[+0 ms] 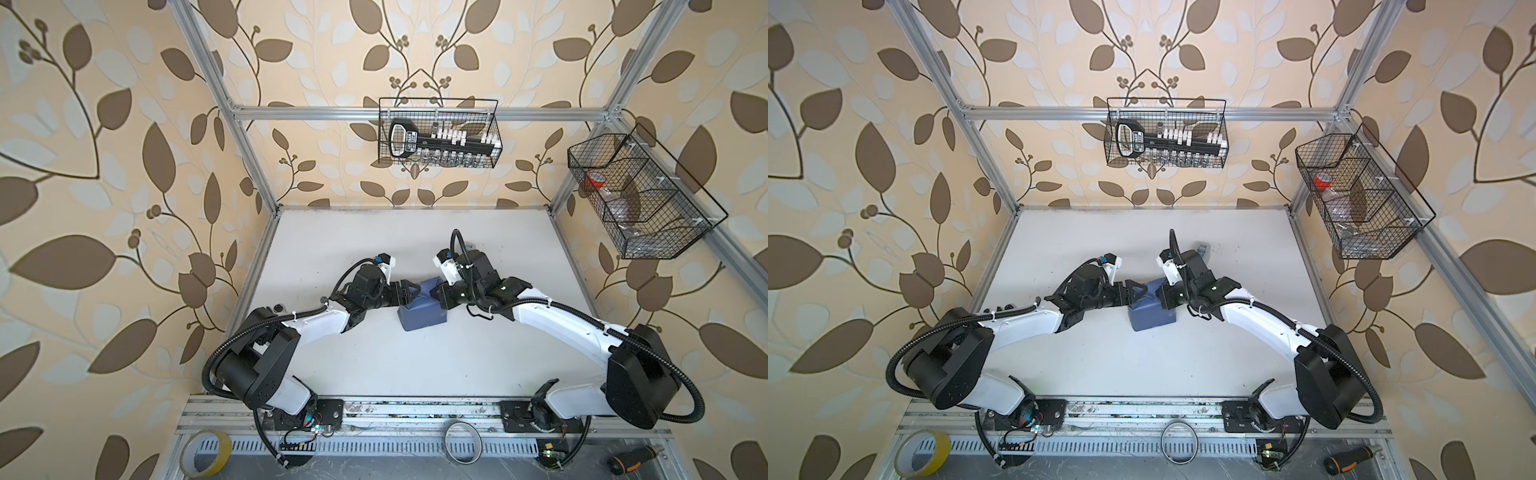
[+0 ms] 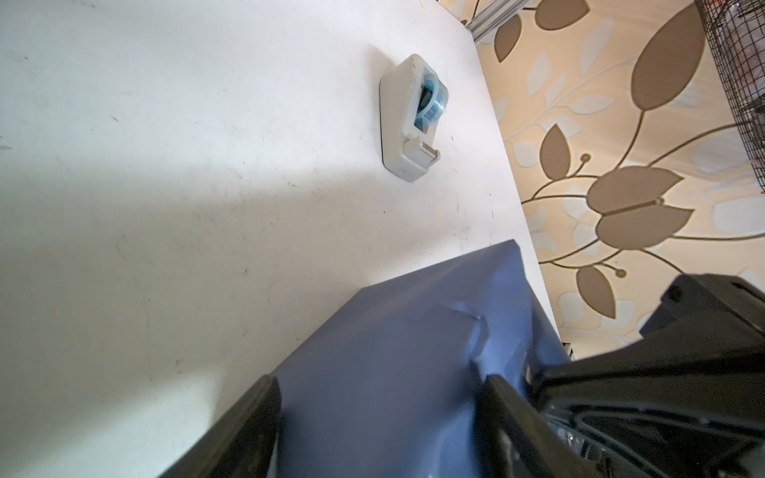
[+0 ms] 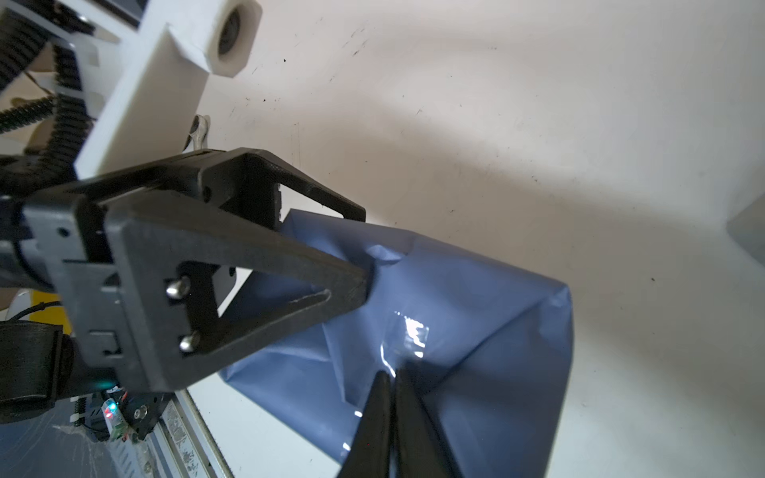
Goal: Wrap a gift box in wrapping paper
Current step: Stick the wrapping paper to the gift box, then lay the gift box flat at the center of the table.
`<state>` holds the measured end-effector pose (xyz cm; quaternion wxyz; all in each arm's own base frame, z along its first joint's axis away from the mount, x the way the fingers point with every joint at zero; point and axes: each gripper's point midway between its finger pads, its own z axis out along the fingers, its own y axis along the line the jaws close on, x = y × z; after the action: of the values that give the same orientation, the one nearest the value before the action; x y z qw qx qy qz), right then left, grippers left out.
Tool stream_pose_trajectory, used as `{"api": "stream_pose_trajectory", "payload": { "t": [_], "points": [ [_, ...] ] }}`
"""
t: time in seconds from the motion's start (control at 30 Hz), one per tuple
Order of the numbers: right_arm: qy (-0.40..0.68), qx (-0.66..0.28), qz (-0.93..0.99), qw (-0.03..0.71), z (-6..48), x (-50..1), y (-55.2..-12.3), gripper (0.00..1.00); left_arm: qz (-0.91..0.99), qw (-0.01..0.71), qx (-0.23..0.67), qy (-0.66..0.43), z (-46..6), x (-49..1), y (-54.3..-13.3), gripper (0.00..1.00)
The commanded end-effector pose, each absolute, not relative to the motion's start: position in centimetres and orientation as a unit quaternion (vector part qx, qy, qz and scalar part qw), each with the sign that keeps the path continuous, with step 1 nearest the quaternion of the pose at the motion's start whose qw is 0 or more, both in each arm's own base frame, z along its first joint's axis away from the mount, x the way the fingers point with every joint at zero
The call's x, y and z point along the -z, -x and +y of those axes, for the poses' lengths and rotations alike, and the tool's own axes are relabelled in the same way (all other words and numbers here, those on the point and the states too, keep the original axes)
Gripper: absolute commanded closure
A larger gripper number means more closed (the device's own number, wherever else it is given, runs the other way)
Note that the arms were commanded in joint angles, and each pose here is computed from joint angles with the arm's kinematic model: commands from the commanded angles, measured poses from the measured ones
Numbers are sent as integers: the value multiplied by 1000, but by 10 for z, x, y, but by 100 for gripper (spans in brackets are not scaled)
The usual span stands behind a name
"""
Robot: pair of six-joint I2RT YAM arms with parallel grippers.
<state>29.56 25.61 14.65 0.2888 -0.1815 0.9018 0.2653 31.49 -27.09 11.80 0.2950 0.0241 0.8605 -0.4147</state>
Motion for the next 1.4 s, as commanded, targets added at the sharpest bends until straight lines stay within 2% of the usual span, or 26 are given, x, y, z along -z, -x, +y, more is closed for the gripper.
{"api": "stream_pose_trajectory", "payload": {
  "t": [0.0, 0.17, 0.3, 0.47, 0.67, 0.9, 1.2, 1.3, 1.37],
  "points": [
    [188, -254, 914, 253, 245, -132, -272, 92, 910, 224, 347, -17, -255, -65, -294, 22],
    [181, -254, 908, 280, 226, -157, -262, 90, 896, 256, 361, -22, -263, -100, -310, 19],
    [177, -228, 902, 322, 210, -165, -260, 79, 870, 314, 377, -41, -269, -162, -326, 16],
    [196, -273, 880, 336, 238, -158, -242, 67, 848, 354, 390, -61, -265, -209, -326, 14],
    [208, -308, 860, 351, 275, -159, -247, 69, 846, 352, 399, -15, -229, -210, -327, 14],
    [196, -286, 863, 367, 294, -164, -283, 74, 853, 351, 387, 14, -204, -198, -318, 15],
    [152, -284, 874, 363, 299, -167, -344, 74, 858, 381, 343, 40, -175, -184, -313, 14],
    [149, -284, 867, 380, 293, -184, -349, 72, 863, 392, 312, 54, -163, -179, -314, 13],
    [142, -252, 869, 402, 273, -193, -353, 68, 867, 405, 283, 62, -152, -176, -317, 13]
  ]
}}
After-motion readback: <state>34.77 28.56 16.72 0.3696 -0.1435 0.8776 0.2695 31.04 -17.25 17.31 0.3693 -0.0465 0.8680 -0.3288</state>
